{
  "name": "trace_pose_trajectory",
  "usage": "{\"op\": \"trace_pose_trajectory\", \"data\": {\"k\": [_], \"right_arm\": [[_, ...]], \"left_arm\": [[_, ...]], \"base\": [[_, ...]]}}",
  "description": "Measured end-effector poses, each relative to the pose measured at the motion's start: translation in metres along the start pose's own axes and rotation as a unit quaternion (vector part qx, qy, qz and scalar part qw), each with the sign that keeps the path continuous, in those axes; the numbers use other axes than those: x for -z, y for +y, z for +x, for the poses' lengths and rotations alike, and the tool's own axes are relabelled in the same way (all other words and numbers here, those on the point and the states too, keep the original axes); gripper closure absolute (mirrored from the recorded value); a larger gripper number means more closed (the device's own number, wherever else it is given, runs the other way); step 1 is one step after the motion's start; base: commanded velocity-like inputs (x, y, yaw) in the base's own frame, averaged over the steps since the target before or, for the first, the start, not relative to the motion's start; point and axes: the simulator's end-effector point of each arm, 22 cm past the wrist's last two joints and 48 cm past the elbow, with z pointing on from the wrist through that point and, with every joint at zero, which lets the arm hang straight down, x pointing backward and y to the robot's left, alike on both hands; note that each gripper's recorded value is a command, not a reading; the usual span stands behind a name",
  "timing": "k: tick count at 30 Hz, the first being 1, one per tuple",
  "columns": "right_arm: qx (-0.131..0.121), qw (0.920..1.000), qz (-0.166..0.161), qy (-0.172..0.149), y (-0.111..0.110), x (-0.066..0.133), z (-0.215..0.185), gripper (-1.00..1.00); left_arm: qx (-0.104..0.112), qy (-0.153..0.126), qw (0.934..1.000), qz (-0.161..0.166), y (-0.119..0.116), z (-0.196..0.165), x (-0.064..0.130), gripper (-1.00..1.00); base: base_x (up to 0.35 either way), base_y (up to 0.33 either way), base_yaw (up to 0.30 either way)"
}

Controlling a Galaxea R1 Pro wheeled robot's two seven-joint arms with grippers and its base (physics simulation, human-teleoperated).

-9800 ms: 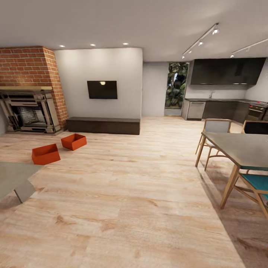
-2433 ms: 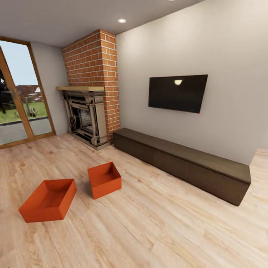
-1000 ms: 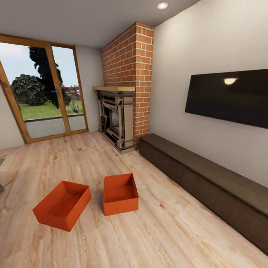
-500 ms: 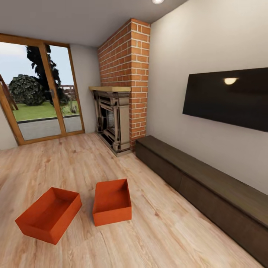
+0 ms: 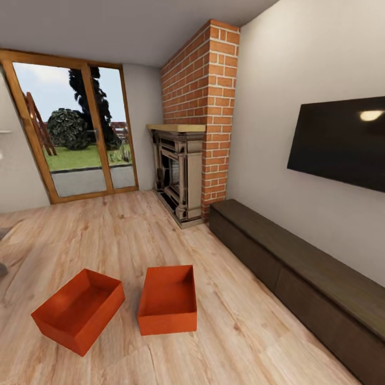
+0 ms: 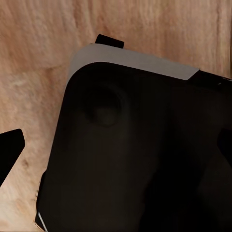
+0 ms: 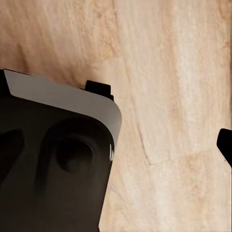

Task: Move the two storage containers from the living room to the garage. In the garage, place one container on the floor and stack the other container on top of it (either order is fine).

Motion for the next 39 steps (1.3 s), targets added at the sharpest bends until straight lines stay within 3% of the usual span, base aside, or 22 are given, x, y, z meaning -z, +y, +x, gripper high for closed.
{"op": "trace_pose_trajectory", "data": {"k": [9, 20, 39], "right_arm": [[0.001, 1.0000, 0.000, 0.001, -0.0001, -0.0001, 0.0003, -1.00], [-0.002, 1.0000, -0.002, 0.000, 0.0034, 0.0000, -0.0006, -1.00], [-0.002, 1.0000, 0.000, 0.000, -0.0001, 0.0000, 0.0002, -1.00]], "left_arm": [[0.000, -0.001, 1.0000, 0.000, -0.0005, -0.0004, -0.0001, -1.00], [-0.004, -0.004, 1.0000, 0.003, -0.0029, -0.0033, 0.0001, -1.00], [-0.010, -0.002, 0.9999, 0.003, -0.0034, -0.0018, 0.0002, -1.00]], "base": [[0.277, 0.000, 0.233], [0.081, 0.003, 0.017], [0.307, 0.138, 0.000]]}}
